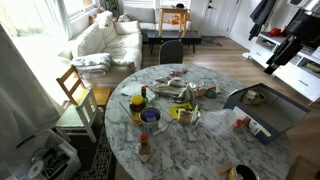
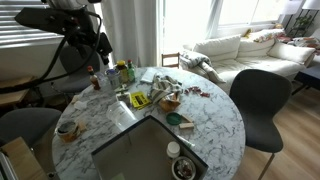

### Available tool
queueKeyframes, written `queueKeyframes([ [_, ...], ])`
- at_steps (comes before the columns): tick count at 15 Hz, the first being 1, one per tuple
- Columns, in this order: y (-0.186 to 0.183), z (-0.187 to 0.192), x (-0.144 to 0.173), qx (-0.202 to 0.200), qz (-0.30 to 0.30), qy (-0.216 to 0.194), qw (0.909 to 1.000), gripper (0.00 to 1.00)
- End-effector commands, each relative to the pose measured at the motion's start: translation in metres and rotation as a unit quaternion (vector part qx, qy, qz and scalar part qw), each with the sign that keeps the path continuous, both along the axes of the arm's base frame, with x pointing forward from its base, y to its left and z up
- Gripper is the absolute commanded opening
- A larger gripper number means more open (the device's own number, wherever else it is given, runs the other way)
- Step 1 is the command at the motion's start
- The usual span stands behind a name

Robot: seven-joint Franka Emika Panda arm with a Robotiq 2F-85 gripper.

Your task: Put the opaque cup upright, put the bottle on the table and then put the silver cup in the opaque cup

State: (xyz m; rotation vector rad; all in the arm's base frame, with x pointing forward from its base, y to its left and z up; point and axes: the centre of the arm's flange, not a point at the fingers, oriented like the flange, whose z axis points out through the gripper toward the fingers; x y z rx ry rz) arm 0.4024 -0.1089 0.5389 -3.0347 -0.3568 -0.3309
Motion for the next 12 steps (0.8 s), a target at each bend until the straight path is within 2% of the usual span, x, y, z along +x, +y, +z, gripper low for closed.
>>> queueKeyframes([
  [1,0.0,0.0,0.0,0.0,0.0,0.0,1.0,1.0],
  [6,0.058,-0.055,0.049,-0.069,-0.031,0.085,0.9936,1.0],
  [9,0.082,-0.106,0.072,-0.123,-0.084,0.104,0.9834,1.0],
  [11,0.092,-0.138,0.085,-0.156,-0.119,0.118,0.9734,1.0],
  [12,0.096,-0.151,0.091,-0.147,-0.128,0.119,0.9737,1.0],
])
